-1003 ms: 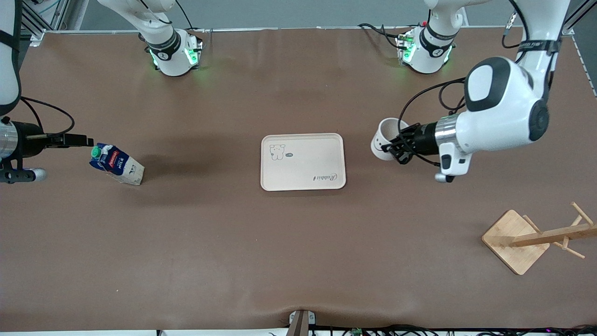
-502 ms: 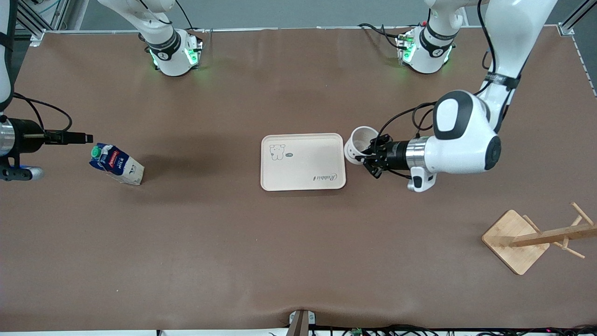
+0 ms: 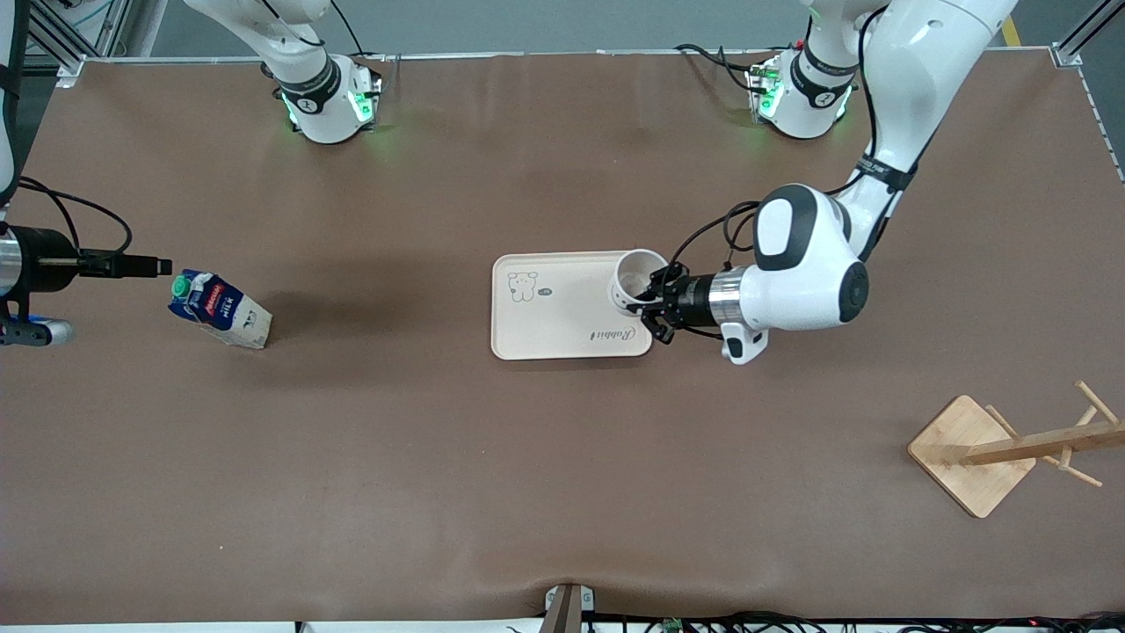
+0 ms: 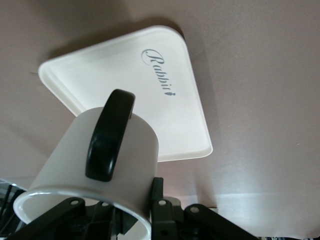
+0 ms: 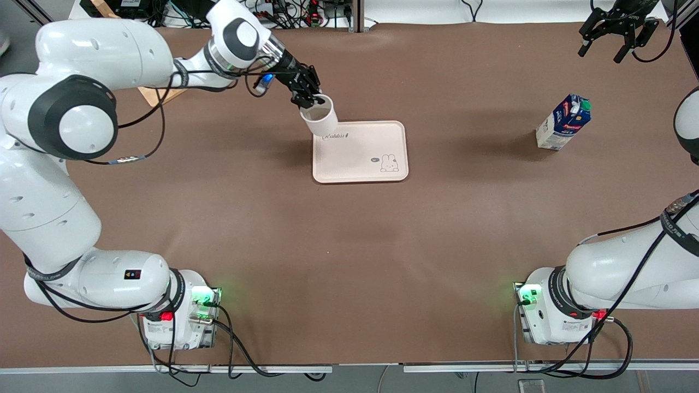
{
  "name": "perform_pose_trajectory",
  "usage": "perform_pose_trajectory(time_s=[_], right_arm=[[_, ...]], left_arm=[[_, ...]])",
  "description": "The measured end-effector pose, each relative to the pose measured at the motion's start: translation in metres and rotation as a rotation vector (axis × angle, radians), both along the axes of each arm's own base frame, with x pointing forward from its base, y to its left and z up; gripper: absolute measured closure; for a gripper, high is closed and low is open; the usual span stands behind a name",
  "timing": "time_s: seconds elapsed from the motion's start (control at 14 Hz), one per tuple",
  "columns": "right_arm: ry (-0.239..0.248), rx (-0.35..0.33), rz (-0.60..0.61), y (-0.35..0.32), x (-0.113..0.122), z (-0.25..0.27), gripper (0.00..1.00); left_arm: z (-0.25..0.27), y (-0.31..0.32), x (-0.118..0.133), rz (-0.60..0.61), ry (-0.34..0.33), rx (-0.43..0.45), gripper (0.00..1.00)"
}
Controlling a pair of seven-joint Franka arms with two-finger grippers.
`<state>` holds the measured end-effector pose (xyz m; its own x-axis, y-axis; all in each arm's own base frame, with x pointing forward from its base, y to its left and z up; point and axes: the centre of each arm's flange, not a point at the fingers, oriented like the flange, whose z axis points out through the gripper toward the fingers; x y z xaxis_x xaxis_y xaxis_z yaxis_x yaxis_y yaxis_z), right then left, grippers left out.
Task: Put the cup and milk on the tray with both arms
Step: 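Carry the mug to the tray while the right gripper reaches the carton, then lower the mug onto the tray while the right gripper grasps the carton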
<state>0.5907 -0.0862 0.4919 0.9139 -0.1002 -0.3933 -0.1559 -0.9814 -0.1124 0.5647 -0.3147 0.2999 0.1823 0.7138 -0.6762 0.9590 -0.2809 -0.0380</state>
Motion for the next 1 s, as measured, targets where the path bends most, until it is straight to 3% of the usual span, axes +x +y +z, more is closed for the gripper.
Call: perform_pose_trajectory(time_s=[0.36, 0.64, 1.0], right_arm=[[-0.080, -0.060, -0.135, -0.010, 0.006, -0.048, 0.00], [-0.223, -0.104, -0.199, -0.014, -0.016, -0.078, 0.00], [-0.254, -0.153, -0.239, -0.027, -0.047, -0.080, 0.00]], left_arm=[[-0.039, -0.021, -0.003, 0.049, -0.030, 0.018, 0.91], [-0.060, -0.033, -0.012, 0.044, -0.018, 0.027, 0.91], [-0.077, -0.035, -0.029, 0.005, 0.001, 0.062, 0.91]])
